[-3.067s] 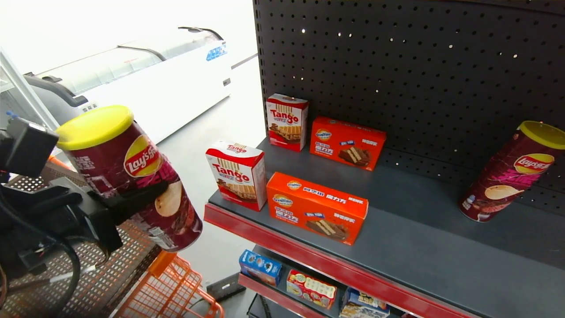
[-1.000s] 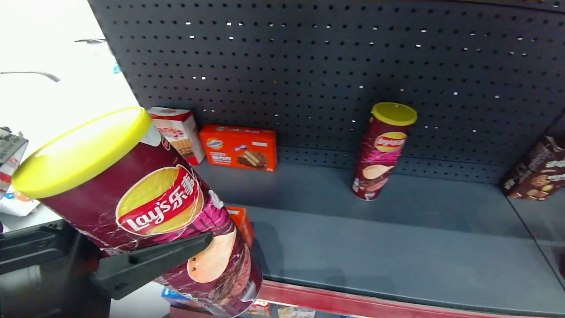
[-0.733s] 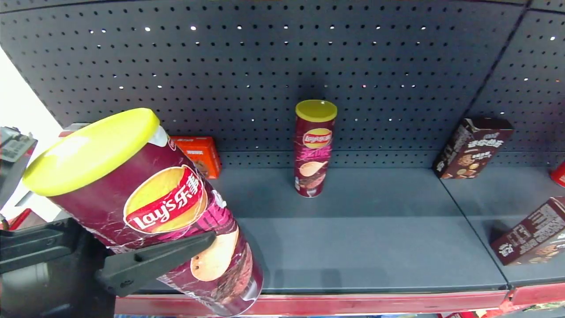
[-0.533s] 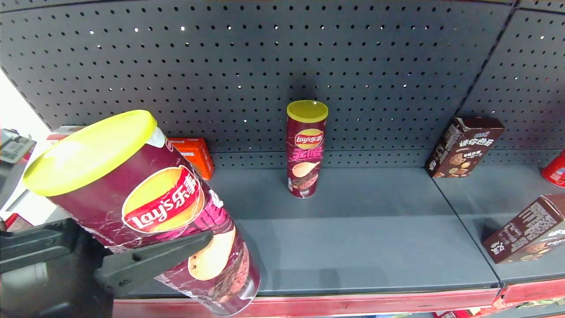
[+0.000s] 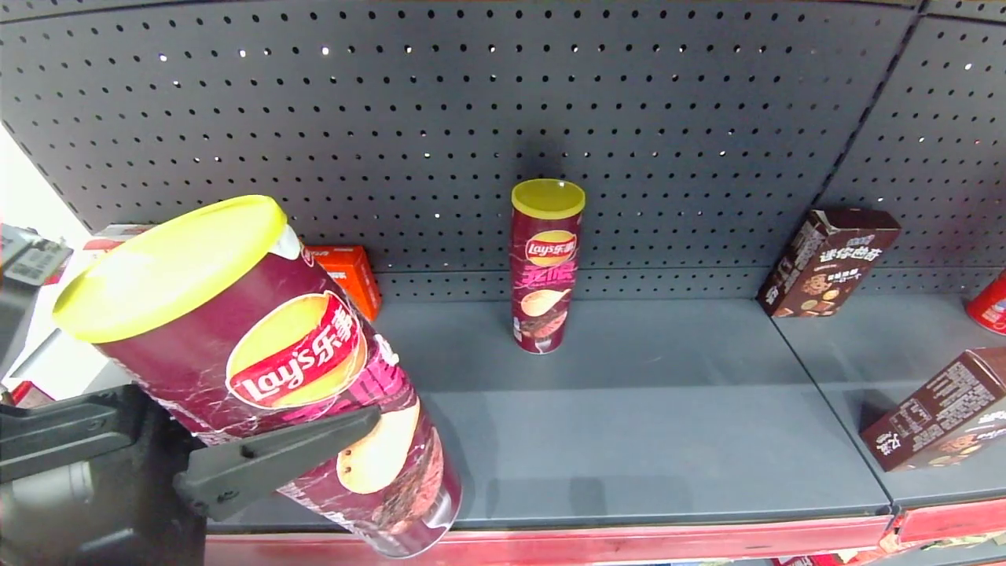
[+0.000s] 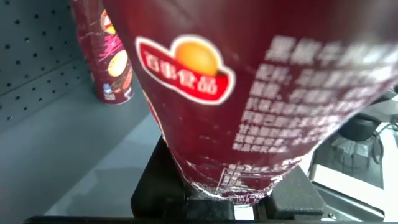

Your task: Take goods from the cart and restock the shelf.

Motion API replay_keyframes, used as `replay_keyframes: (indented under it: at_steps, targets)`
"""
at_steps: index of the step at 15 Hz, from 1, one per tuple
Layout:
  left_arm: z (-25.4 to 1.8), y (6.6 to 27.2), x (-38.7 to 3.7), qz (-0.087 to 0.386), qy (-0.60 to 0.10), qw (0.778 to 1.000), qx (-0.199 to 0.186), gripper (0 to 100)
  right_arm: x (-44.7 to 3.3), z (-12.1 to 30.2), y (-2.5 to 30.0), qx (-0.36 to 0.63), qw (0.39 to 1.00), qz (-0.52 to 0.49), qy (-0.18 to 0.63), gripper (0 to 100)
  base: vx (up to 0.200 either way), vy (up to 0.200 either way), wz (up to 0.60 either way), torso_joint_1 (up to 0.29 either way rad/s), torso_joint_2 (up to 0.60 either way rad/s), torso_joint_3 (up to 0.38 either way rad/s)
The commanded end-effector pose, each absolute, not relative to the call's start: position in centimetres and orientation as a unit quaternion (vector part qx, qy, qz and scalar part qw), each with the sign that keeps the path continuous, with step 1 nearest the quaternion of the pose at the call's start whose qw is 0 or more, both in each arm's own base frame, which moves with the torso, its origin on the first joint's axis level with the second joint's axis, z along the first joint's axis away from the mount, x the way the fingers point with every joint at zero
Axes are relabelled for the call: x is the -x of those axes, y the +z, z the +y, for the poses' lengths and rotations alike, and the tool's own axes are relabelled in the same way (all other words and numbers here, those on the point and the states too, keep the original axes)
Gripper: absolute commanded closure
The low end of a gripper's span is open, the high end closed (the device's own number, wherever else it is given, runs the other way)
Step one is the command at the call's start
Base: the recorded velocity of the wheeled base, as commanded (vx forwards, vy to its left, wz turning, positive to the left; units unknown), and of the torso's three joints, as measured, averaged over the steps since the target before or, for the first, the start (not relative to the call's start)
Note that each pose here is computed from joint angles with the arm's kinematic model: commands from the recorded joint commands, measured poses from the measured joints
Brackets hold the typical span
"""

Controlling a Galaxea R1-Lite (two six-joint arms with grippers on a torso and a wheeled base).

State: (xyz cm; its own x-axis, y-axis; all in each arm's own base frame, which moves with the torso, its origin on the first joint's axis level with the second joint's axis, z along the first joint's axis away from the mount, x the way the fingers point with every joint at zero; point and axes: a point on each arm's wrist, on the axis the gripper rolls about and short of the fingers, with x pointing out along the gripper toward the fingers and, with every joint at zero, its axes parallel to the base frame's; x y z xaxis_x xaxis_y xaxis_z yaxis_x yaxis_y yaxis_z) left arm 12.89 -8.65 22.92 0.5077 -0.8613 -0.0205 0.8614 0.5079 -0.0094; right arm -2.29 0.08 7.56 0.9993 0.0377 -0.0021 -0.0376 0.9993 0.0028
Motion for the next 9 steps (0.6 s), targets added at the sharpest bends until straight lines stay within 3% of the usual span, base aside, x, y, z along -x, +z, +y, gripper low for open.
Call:
replay_keyframes:
  at_steps: [1,2,3,5,9]
  targets:
    - [-8.7,22.7,-13.1,0.015,-0.494,0.869,-0.001,100,2.3,0.1,7.6,-0.002,1.000,0.002,0.020,0,0.000,0.000,0.00,0.000,0.00,0.000]
    - [-8.7,22.4,-13.1,0.021,-0.490,0.871,-0.001,100,2.3,0.1,7.7,-0.002,1.000,0.001,0.012,0,0.000,0.000,0.00,0.000,0.00,0.000]
    - [-8.3,22.6,-13.4,0.020,-0.477,0.879,0.000,100,2.2,0.1,14.2,-0.011,0.999,-0.018,0.038,0,0.000,0.000,0.00,0.000,0.00,0.000]
    - [-8.3,22.5,-13.8,0.023,-0.472,0.881,0.000,100,-1.1,0.3,18.2,-0.034,0.996,0.035,0.080,0,0.000,0.000,0.00,0.000,0.00,0.000]
    - [-8.0,22.5,-13.8,0.027,-0.464,0.885,0.015,100,-5.5,1.2,22.9,-0.029,0.985,0.071,0.154,0,0.000,0.000,0.00,0.000,0.00,0.000]
